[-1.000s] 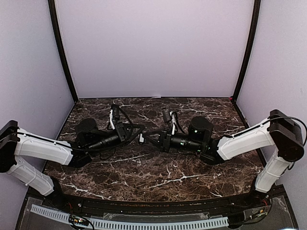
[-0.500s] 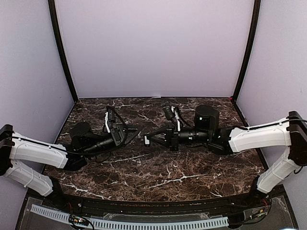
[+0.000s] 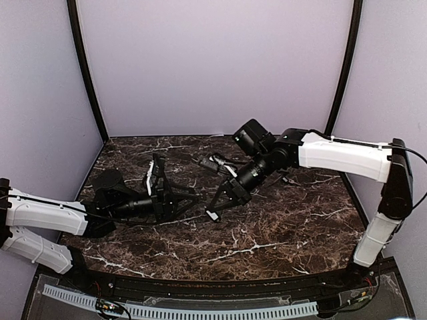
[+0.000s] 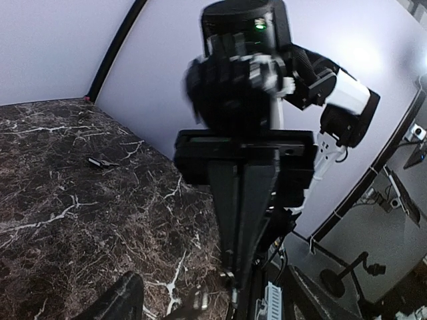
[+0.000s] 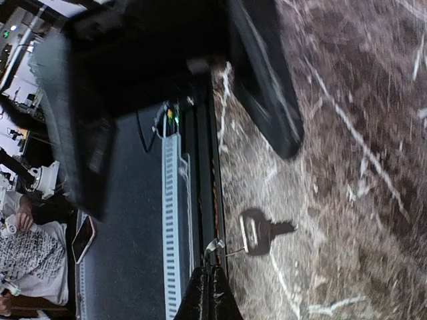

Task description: Remove the keys from the keyring

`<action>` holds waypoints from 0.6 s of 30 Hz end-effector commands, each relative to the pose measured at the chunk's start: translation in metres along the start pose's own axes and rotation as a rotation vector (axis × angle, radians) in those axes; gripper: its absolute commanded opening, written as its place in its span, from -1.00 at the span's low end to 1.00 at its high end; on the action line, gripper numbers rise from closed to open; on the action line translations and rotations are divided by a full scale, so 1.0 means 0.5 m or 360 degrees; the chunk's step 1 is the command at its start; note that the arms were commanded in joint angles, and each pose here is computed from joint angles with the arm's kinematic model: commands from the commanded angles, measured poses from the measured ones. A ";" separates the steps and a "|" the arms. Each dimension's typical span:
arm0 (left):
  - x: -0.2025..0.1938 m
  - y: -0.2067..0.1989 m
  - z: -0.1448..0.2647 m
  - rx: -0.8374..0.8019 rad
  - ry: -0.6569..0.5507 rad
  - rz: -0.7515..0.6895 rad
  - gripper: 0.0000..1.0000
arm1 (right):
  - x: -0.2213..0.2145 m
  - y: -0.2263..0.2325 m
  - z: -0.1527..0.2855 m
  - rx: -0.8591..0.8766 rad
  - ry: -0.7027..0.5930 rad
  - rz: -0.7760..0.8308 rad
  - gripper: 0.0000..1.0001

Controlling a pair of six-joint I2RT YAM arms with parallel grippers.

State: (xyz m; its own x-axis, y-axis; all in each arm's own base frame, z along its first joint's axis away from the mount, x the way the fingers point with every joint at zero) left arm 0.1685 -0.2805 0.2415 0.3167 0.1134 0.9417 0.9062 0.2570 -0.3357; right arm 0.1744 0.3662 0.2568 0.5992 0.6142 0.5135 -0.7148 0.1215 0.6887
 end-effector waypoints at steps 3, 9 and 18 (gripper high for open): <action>-0.010 -0.007 0.008 -0.0039 0.0064 -0.0250 0.46 | -0.124 -0.084 0.001 -0.0476 0.0493 -0.0423 -1.00; -0.020 -0.005 0.017 -0.0033 0.0059 -0.0282 0.46 | -0.121 -0.120 0.012 -0.0746 0.0481 -0.0417 -1.00; -0.022 -0.033 0.008 -0.0277 0.0034 -0.0295 0.25 | -0.067 -0.058 0.032 -0.0548 0.0125 -0.0080 -1.00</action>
State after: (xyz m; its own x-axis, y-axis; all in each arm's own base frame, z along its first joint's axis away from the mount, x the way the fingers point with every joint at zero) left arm 0.1553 -0.2796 0.2299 0.1844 0.0308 0.9824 0.9653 0.1824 -0.1869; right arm 0.1819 0.3213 0.1897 0.6787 0.7001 0.2217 -0.7023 0.5306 0.4745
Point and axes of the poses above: each gripper's point midway between its finger pads, its own z axis back along the fingers, its own y axis along the line the jaws close on, x = y × z, the point moved 6 cm from there along z, back along the fingers, and after that the axes turned 12 degrees about -z, right-handed, at the moved point
